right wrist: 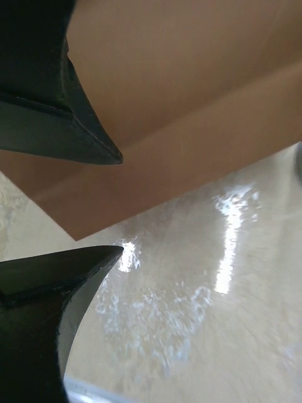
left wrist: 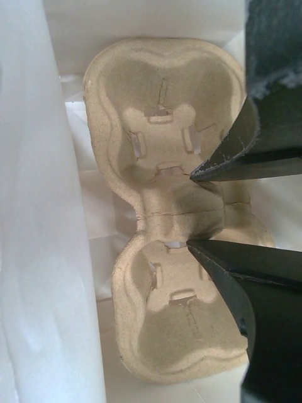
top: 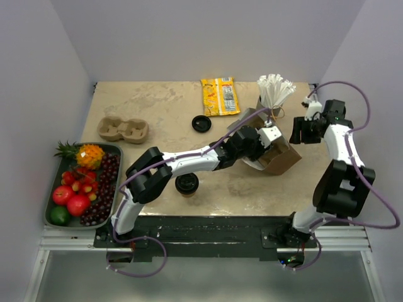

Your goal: Pack the takeout coffee

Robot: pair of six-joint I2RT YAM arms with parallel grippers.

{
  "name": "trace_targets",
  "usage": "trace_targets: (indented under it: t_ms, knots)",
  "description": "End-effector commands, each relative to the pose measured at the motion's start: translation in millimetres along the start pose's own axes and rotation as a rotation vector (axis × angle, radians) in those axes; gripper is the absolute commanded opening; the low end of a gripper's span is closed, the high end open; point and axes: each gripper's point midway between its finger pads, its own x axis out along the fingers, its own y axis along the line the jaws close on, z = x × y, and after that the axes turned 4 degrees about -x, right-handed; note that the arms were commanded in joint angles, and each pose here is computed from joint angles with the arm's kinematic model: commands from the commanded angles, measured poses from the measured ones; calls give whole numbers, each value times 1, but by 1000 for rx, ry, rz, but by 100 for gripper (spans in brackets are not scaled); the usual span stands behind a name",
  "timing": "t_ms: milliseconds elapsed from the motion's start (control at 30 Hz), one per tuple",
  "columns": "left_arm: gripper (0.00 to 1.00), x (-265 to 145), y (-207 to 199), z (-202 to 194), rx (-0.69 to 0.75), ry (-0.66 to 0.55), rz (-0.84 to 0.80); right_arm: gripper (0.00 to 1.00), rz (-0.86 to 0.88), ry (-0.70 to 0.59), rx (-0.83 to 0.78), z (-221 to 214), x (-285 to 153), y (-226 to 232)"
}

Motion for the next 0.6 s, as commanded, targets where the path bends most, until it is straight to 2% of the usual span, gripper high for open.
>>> trace_targets:
  t_ms: [0, 167, 367, 533, 567]
  knots:
    - [0, -11, -1, 12, -22, 1, -16, 57, -41, 9, -40, -10, 36, -19]
    - [0, -14, -1, 20, -42, -12, -17, 58, -9, 86, -18, -33, 59, -13]
    - [0, -25, 0, 25, -39, -3, -11, 60, 73, 140, -46, -52, 72, 24]
    - [0, -34, -1, 20, -32, 32, -20, 61, 120, 161, -47, -66, 72, 49]
    - [0, -37, -2, 9, -33, 77, -24, 61, 137, 165, -54, -70, 73, 56]
